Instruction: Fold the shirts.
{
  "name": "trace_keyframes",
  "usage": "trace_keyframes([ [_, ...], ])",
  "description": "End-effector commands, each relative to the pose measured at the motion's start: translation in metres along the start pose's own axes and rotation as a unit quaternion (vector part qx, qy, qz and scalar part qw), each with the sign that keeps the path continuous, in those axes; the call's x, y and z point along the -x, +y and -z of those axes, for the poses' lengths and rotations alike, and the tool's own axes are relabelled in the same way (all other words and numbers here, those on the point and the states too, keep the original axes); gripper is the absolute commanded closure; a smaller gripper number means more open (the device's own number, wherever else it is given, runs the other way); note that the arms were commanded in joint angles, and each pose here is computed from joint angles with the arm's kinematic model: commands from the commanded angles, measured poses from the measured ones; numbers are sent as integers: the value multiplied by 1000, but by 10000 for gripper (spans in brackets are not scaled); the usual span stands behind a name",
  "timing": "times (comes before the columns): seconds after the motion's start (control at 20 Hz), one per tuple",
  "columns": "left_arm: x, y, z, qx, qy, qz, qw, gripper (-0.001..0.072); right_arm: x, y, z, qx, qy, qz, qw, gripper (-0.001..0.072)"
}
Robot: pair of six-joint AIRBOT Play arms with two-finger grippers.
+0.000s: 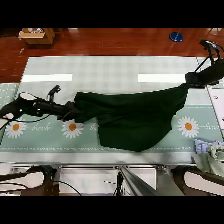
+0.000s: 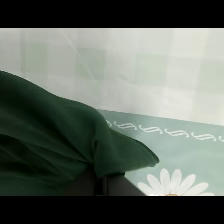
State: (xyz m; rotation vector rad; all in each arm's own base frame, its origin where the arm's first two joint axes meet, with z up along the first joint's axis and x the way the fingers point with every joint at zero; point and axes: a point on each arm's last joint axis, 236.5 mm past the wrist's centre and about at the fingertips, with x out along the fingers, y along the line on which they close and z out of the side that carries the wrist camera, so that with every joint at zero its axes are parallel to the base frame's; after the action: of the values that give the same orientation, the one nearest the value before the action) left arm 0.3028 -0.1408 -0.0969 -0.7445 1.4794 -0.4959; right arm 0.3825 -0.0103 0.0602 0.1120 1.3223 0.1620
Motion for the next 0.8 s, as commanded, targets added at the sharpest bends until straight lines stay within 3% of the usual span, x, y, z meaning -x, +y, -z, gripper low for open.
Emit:
trace_keyframes([
  [0.0,-23,9,6,10,21,-10,1000,593,0,0,1,0,2,-1,1000,680],
  [0.05,-25,7,6,16,23,-3,1000,679,0,1,1,0,2,-1,1000,680],
  [0.2,-16,-8,4,13,28,23,999,681,0,1,2,0,4,-1,1000,681],
  [0.35,21,-45,-8,-40,17,59,997,682,1,1,2,0,4,-1,1000,681],
  [0.6,138,-154,-24,-189,-90,104,972,681,36,12,2,10,-39,-1,999,680],
  [0.75,210,-217,-16,-270,-172,93,943,681,83,23,2,24,-105,10,994,681],
])
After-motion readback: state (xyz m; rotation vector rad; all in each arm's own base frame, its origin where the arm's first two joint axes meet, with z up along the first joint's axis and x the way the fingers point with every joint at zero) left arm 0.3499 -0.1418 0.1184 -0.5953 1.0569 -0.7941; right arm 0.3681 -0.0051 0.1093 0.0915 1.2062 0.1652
